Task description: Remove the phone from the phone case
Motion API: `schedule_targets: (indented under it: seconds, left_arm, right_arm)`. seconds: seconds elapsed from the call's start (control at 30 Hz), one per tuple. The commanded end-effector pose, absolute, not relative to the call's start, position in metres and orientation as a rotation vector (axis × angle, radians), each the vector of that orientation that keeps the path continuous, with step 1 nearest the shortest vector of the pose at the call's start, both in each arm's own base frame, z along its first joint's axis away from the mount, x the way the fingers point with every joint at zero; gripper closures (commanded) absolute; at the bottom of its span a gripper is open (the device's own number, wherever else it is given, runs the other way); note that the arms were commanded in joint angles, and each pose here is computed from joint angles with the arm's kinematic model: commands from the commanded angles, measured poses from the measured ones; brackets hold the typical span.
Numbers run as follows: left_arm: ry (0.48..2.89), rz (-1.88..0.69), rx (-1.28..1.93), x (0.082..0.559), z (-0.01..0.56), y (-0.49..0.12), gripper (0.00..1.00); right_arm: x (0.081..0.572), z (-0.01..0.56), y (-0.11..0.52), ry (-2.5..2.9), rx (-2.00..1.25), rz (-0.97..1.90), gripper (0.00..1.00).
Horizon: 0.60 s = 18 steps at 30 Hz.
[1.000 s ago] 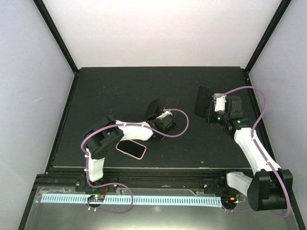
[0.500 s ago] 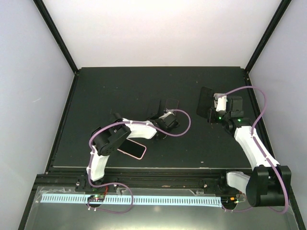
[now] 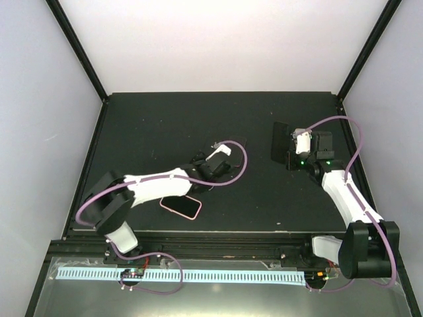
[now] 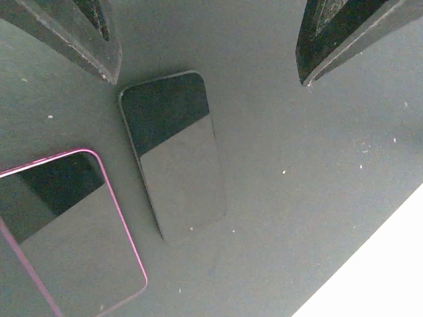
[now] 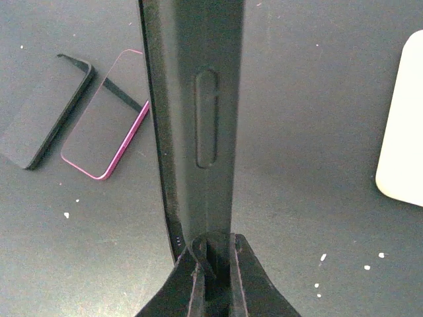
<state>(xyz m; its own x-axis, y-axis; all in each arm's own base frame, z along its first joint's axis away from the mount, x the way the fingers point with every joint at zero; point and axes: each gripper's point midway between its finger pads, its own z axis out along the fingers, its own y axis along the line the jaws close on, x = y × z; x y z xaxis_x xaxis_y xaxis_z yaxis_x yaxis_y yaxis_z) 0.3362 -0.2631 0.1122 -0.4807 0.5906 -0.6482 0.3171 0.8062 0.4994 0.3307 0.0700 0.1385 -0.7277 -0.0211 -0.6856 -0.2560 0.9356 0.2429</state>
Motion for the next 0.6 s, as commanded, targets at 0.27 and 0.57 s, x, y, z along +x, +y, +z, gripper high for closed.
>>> schedule_targets:
  seconds: [0.27, 0.57]
  left_arm:
    - [1.993, -0.498, 0.598, 0.246, 0.174, -0.277, 0.31]
    - [1.823, -0.813, 0.617, 0.211, 0.176, -0.284, 0.24]
  right_arm:
    - [0.348, 0.133, 0.062, 2.581, -0.404, 0.419, 0.98]
    - [0.373, 0.098, 0.051, 2.752, -0.338, 0.514, 0.96]
